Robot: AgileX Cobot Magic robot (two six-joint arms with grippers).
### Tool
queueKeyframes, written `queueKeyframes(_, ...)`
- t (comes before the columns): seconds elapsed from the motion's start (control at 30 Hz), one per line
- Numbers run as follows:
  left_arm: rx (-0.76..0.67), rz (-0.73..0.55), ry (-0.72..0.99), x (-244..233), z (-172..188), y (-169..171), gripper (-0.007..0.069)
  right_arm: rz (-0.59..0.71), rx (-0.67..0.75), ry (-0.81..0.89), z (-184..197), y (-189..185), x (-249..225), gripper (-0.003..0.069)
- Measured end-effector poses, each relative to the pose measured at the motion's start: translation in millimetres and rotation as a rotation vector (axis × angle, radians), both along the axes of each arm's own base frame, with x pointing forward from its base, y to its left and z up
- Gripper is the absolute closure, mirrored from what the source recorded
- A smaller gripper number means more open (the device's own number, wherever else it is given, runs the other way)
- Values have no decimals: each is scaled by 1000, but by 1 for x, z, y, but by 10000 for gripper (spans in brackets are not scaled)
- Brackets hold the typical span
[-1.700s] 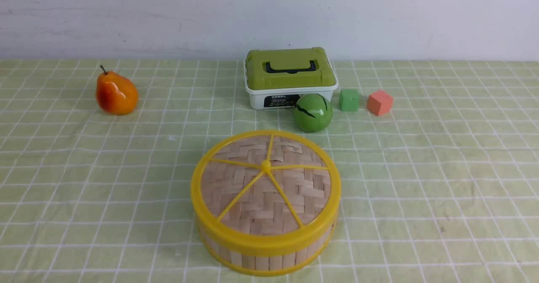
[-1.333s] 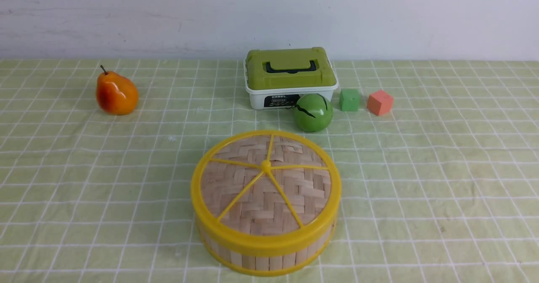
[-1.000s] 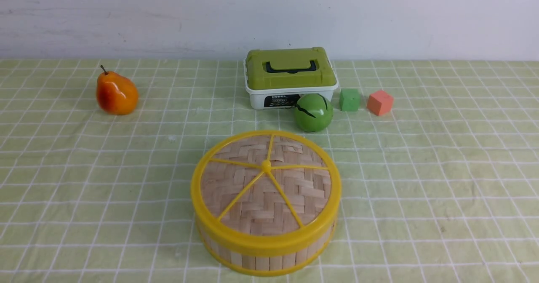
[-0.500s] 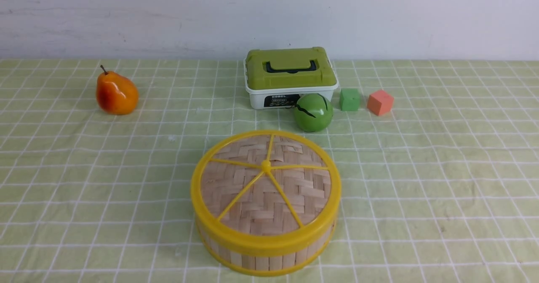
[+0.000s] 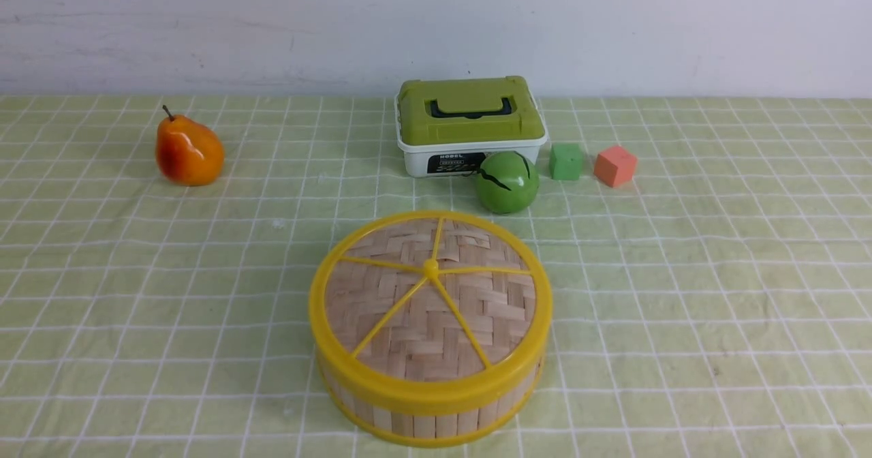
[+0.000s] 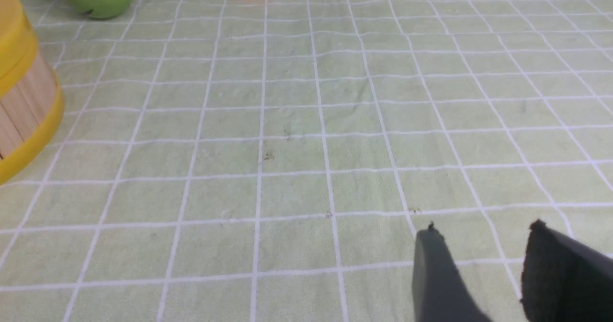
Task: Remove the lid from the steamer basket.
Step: Use the right arm to lift the lid of the steamer
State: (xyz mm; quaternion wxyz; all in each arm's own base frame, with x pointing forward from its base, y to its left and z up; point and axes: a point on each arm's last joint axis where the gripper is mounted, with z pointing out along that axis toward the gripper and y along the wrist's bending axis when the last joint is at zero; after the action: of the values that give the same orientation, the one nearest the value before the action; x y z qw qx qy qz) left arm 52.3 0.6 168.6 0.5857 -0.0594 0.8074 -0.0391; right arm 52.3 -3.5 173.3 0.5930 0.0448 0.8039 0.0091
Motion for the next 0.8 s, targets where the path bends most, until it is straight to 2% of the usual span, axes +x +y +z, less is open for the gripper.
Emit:
queueKeyframes(0.3, 0, 0, 0, 0, 0, 0, 386, 0, -1, 0, 0, 0, 0, 418)
queueKeyframes(0.4, 0, 0, 0, 0, 0, 0, 386, -1, 48, -2, 0, 1, 0, 418)
queueKeyframes(0.43, 0, 0, 0, 0, 0, 0, 386, -9, 197, -10, 1, 5, 0, 418)
queueKeyframes(0.47, 0, 0, 0, 0, 0, 0, 386, -10, 221, -13, 1, 5, 0, 418)
queueKeyframes(0.5, 0, 0, 0, 0, 0, 0, 386, -29, 480, -20, 2, 10, 1, 418)
queueKeyframes(0.53, 0, 0, 0, 0, 0, 0, 386, -42, 649, -18, 2, 13, 1, 418)
queueKeyframes(0.57, 0, 0, 0, 0, 0, 0, 386, -52, 779, -16, 3, 15, 1, 418)
queueKeyframes(0.6, 0, 0, 0, 0, 0, 0, 386, -55, 809, -15, 3, 16, 1, 418)
queueKeyframes(0.63, 0, 0, 0, 0, 0, 0, 386, -70, 1011, -22, 6, 18, 1, 418)
queueKeyframes(0.73, 0, 0, 0, 0, 0, 0, 386, -76, 1139, -37, 10, 20, 2, 418)
queueKeyframes(0.8, 0, 0, 0, 0, 0, 0, 386, -73, 1129, -41, 10, 19, 2, 418)
